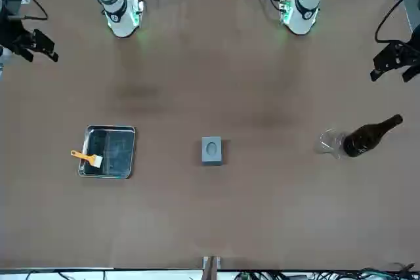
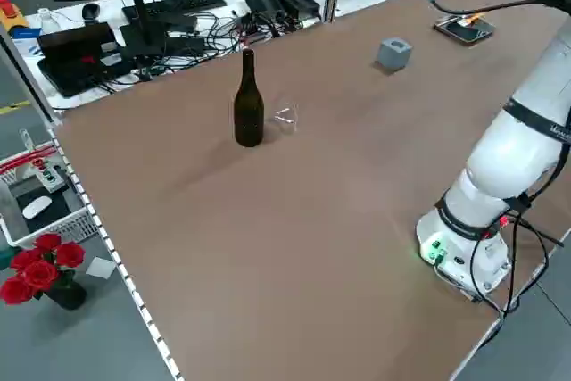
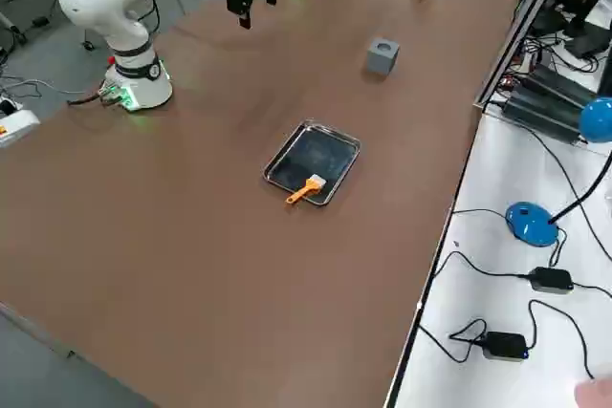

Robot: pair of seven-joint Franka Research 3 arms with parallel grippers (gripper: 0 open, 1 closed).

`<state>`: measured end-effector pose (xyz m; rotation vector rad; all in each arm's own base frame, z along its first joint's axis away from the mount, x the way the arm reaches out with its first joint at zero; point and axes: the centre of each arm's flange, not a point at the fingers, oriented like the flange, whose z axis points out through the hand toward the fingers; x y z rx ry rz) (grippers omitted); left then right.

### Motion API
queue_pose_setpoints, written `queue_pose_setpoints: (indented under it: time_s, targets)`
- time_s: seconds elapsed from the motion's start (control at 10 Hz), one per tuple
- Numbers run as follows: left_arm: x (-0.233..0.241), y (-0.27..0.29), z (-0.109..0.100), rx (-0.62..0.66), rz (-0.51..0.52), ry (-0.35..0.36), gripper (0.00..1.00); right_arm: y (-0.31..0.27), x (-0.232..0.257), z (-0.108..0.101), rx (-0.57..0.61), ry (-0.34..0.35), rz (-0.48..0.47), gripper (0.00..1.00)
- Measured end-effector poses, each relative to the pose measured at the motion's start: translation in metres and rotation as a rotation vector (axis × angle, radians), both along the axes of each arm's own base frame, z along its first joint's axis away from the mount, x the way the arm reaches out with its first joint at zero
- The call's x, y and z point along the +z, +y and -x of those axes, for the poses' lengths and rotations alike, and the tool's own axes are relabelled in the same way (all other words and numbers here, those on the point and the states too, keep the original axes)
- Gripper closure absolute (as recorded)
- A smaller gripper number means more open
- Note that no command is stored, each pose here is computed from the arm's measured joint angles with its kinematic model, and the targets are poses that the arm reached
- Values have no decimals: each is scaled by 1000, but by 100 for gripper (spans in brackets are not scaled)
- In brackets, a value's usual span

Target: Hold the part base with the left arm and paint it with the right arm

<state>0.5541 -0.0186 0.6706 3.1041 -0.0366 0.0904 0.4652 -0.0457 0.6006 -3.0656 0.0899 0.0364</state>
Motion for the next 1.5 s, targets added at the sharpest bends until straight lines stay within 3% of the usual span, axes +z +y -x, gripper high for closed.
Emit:
queue_pose_setpoints:
  time_s: [0.9,1.2,1.5]
  targets:
    - [10,-13,1,-29,20,-21,0,14,-2,2,-24,29,5,0]
    - [-4,-84,-2,-245,33,-14,0,14,-1,-2,-15,-2,7,0]
    - [-30,-146,-25,-468,49,-97,0,3,-22,-19,110,-8,-43,0]
